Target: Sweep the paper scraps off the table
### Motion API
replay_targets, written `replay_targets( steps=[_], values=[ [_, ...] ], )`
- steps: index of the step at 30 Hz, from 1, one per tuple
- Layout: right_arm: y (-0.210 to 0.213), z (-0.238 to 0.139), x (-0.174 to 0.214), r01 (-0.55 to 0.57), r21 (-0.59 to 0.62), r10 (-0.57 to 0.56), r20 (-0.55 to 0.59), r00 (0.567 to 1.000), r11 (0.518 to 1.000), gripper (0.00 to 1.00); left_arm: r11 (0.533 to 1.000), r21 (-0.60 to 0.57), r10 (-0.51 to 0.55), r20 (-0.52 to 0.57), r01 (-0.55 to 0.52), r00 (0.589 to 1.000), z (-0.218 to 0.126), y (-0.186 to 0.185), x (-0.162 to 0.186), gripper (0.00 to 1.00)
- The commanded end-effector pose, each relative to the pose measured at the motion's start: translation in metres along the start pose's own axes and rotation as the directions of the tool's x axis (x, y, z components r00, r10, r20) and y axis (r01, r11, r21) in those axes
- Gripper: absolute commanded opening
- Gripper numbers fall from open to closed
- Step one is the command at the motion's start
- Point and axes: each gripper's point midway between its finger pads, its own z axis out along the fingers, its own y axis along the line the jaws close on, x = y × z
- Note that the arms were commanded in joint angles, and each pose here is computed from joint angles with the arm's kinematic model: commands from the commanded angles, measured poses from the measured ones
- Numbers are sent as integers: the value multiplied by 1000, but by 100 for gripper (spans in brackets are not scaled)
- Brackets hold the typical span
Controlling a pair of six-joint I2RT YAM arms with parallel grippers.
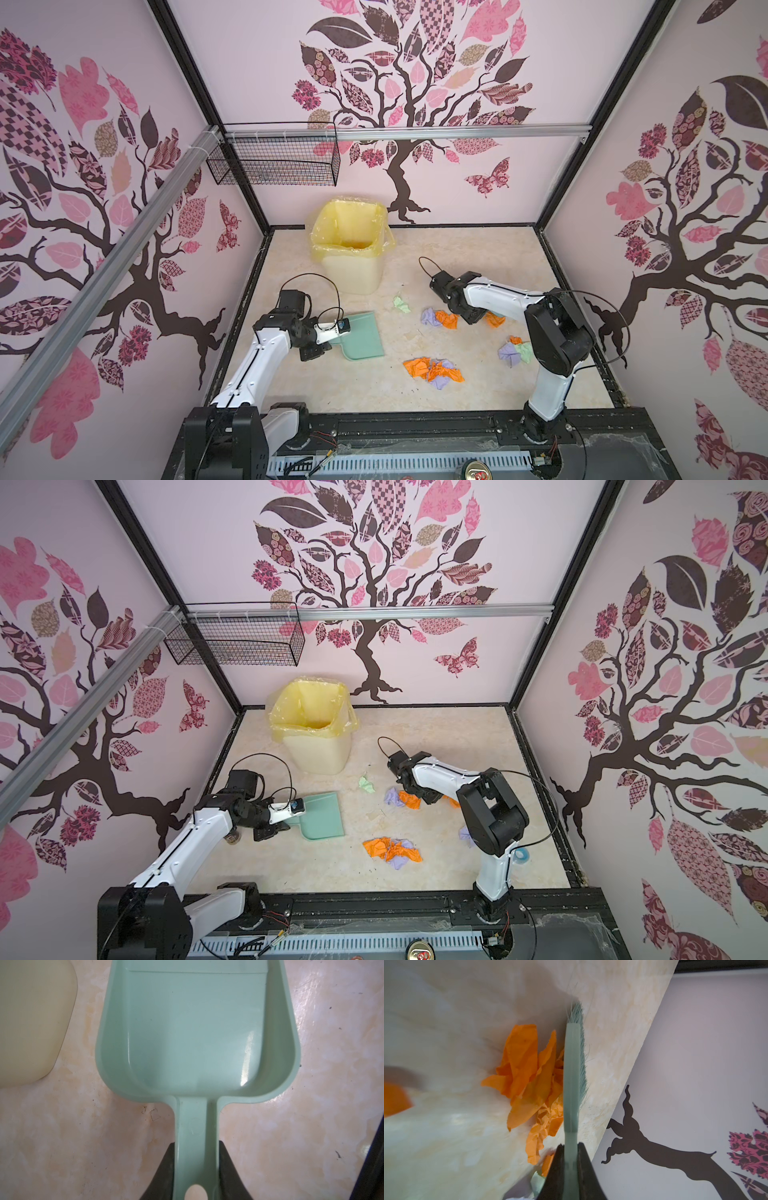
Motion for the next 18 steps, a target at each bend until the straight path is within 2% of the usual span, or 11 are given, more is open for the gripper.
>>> replay_targets(
  steps=[1, 3, 5, 9, 13, 15, 18],
  values=[
    [13, -37, 17, -14, -52, 15, 7, 1000, 999, 0, 1000, 2, 0, 13, 0, 1000, 3, 0, -2, 0],
    [26, -63, 9, 19, -62, -13, 98, 995, 998, 0, 1000, 6, -4, 12, 4, 1000, 5, 0, -1, 0],
    [33, -83, 8, 9, -97, 0, 101, 995, 995, 0, 1000, 6, -8, 11, 8, 1000, 5, 1, -1, 0],
    [33, -113, 2, 21, -62, -12, 142, 990, 998, 0, 1000, 7, -13, 12, 13, 1000, 5, 3, -1, 0],
    [13, -128, -8, -8, -5, 9, 166, 986, 1000, 0, 1000, 8, -16, 11, 16, 1000, 5, 4, -2, 0],
    [3, -131, -18, 12, 47, -21, 194, 981, 999, 0, 1000, 7, -16, 12, 16, 1000, 5, 4, -2, 0],
    [4, -133, -50, 122, 147, -160, 285, 945, 982, 0, 1000, 10, -21, 13, 21, 1000, 6, 3, -2, 0]
  ],
)
